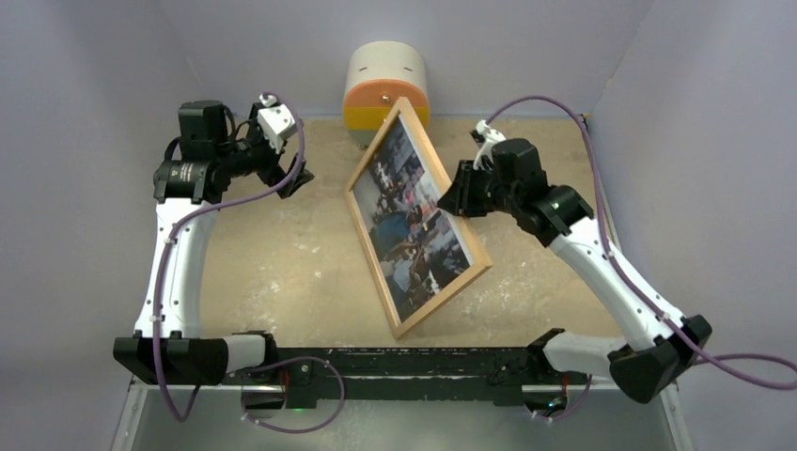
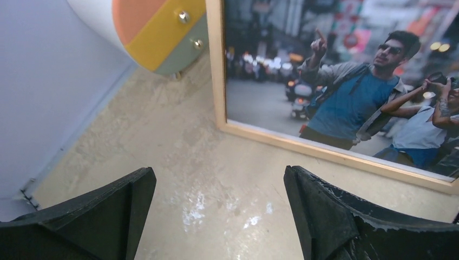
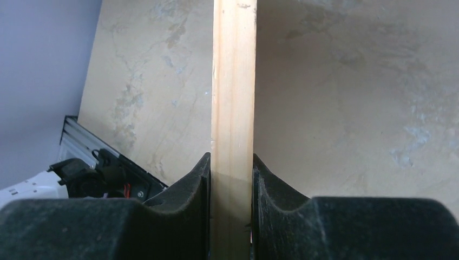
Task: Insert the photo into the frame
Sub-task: Turn over the photo frame at the center of the board.
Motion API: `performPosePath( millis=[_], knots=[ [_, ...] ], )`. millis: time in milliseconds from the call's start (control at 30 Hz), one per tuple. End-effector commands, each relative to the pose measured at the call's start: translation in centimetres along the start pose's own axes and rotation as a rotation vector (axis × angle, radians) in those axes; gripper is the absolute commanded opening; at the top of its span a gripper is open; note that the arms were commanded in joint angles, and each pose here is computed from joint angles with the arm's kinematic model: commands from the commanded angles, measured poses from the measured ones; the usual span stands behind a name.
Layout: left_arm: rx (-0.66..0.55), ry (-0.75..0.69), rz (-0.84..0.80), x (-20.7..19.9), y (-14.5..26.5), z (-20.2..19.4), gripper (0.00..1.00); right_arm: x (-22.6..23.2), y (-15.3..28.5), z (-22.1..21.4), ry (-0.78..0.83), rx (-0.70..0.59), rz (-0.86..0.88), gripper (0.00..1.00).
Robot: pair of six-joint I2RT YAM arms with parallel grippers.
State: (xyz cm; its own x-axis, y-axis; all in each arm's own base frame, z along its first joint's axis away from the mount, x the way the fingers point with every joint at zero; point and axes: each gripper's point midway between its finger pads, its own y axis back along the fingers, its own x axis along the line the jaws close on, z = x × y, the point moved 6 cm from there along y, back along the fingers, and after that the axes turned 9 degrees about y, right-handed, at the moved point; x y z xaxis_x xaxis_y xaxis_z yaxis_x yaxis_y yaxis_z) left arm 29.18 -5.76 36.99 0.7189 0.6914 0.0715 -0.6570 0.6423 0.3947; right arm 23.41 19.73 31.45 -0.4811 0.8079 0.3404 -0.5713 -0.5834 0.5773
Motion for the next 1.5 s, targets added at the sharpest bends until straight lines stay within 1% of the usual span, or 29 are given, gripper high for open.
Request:
performPosePath(
  millis=[0, 133, 200, 233, 367, 633, 667, 767, 900, 1033, 1167, 1300, 1367, 1433, 1467],
  knots=[
    [0.077, 0.04, 0.005, 0.2, -0.1, -1.5, 0.96, -0.8, 0.7, -3.9, -0.117, 0.009, 0.023, 0.2],
    [0.14, 0.05, 0.044, 0.9, -0.7, -3.5, 0.97, -2.5, -0.8, -7.3, -0.204, -0.022, 0.006, 0.2],
    [0.167, 0.064, 0.091, 1.8, -0.6, -4.7, 0.97, -3.1, -1.7, -8.7, -0.233, -0.037, 0.015, 0.21],
    [0.182, 0.07, 0.105, 2.0, -0.7, -5.3, 0.97, -3.6, -2.4, -9.7, -0.248, -0.025, 0.007, 0.21],
    [0.244, 0.077, 0.133, 2.7, -1.1, -7.5, 0.98, -5.6, -3.8, -11.7, -0.283, -0.004, -0.07, 0.21],
    [0.285, 0.135, 0.127, 3.1, -2.1, -11.3, 0.99, -8.5, -6.3, -17.0, -0.453, -0.048, -0.181, 0.23],
    [0.288, 0.139, 0.127, 3.3, -2.3, -11.6, 0.99, -8.6, -6.7, -17.2, -0.46, -0.055, -0.181, 0.25],
    [0.304, 0.16, 0.122, 3.5, -2.6, -12.5, 0.99, -9.3, -7.2, -18.3, -0.478, -0.052, -0.212, 0.34],
    [0.309, 0.172, 0.127, 3.9, -2.8, -13.3, 1.0, -10.2, -7.6, -18.7, -0.454, -0.079, -0.253, 0.4],
    [0.317, 0.182, 0.138, 4.3, -3.3, -14.3, 1.0, -11.1, -8.4, -19.1, -0.456, -0.068, -0.306, 0.48],
    [0.324, 0.215, 0.131, 4.5, -4.0, -15.4, 1.0, -11.3, -9.5, -19.5, -0.522, -0.079, -0.31, 0.48],
    [0.336, 0.236, 0.125, 4.6, -4.3, -16.3, 1.0, -11.6, -10.5, -19.4, -0.614, -0.121, -0.314, 0.48],
    [0.342, 0.239, 0.119, 4.5, -4.2, -16.9, 1.0, -11.6, -11.1, -19.2, -0.635, -0.131, -0.31, 0.49],
    [0.347, 0.247, 0.118, 4.4, -4.3, -17.6, 1.0, -11.7, -11.7, -18.8, -0.636, -0.133, -0.308, 0.55],
    [0.354, 0.256, 0.113, 4.3, -4.4, -18.1, 1.0, -11.7, -12.0, -18.6, -0.637, -0.125, -0.314, 0.65]
  ],
)
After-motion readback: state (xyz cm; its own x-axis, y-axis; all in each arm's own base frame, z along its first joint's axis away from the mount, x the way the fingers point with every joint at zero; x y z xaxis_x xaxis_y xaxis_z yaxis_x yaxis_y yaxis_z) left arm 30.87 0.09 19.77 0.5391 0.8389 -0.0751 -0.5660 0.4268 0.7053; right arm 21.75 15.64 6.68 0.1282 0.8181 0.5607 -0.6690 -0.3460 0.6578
